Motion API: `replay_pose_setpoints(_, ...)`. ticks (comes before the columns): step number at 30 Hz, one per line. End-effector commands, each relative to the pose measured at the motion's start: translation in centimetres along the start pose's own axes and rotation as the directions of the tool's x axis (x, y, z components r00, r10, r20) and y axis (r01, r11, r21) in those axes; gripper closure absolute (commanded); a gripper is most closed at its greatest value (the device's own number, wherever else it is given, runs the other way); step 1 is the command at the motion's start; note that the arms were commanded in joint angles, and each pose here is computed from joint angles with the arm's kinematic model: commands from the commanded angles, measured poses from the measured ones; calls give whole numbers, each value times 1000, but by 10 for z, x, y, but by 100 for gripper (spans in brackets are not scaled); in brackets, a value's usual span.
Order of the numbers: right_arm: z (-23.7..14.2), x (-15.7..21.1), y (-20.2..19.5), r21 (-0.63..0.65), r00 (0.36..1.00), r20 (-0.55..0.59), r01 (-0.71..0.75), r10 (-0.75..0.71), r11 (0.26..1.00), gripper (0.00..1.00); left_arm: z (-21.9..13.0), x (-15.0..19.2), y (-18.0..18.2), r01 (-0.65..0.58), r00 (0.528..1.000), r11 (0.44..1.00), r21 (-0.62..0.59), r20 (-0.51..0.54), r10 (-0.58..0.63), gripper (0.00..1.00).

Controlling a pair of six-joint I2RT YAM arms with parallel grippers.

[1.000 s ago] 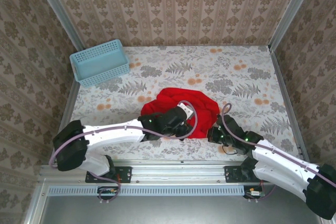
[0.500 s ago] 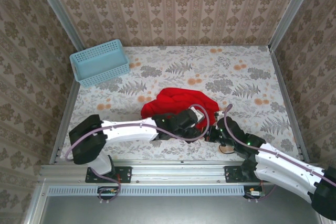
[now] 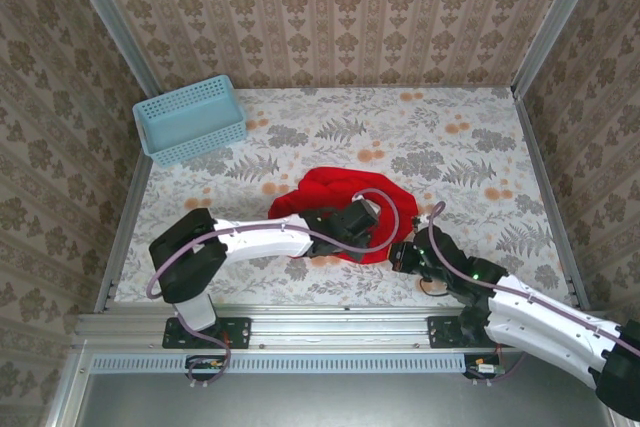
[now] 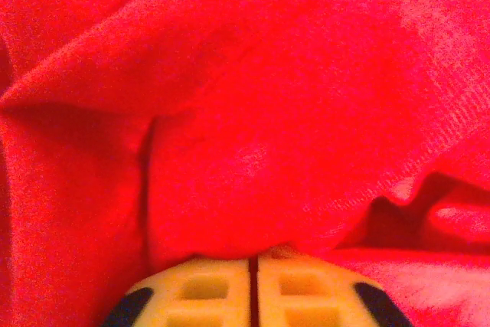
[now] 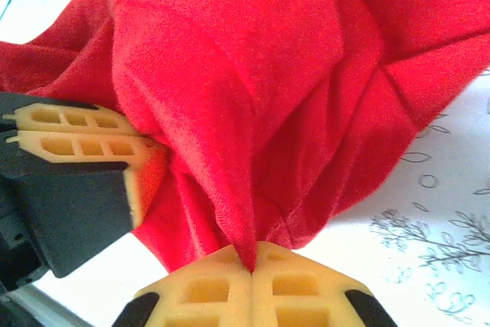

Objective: Fold the inside-out t-shirt
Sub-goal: Turn the T-shirt inside out at the center of the table.

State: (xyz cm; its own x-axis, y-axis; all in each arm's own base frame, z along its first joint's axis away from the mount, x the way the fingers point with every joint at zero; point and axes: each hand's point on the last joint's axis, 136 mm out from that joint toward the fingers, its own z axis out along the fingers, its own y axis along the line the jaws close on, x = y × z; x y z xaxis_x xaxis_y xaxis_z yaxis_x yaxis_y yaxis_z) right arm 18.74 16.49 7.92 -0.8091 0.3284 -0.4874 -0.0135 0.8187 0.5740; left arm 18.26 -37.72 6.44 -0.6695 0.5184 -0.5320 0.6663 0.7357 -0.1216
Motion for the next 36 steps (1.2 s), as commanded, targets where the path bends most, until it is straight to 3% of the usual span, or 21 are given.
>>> replay_pose_setpoints(1, 1, 15, -35, 126, 999, -16, -27, 30, 992, 100, -10, 1, -6, 5, 999, 999, 51, 41, -7, 99)
replay_pose_setpoints(5, 5, 23, -46, 164, 999, -40, -29, 36, 986, 100, -32, -5, -27, -32, 990, 983, 178, 141, 6, 100)
replay_pose_setpoints(9, 4, 20, -45, 182, 999, -47, -3, 12, 983, 92, -53, -12, -46, -66, 977, 951, 301, 215, 0, 100)
replay_pose_setpoints(13, -11, 6, -28, 164, 998, -48, 58, -51, 985, 75, -59, -14, -54, -95, 974, 939, 331, 224, 20, 100)
replay_pose_setpoints(20, -46, -14, 21, 38, 977, -19, 212, -211, 976, 62, -63, -20, -58, -96, 970, 932, 350, 242, 9, 100)
replay_pose_setpoints(24, -35, -5, 37, -46, 974, -54, 219, -221, 975, 63, -65, -23, -59, -89, 967, 930, 358, 254, -6, 100)
replay_pose_setpoints(36, -5, -11, 37, -3, 961, -27, 276, -276, 961, 66, -67, -21, -55, -76, 967, 930, 359, 254, -19, 100)
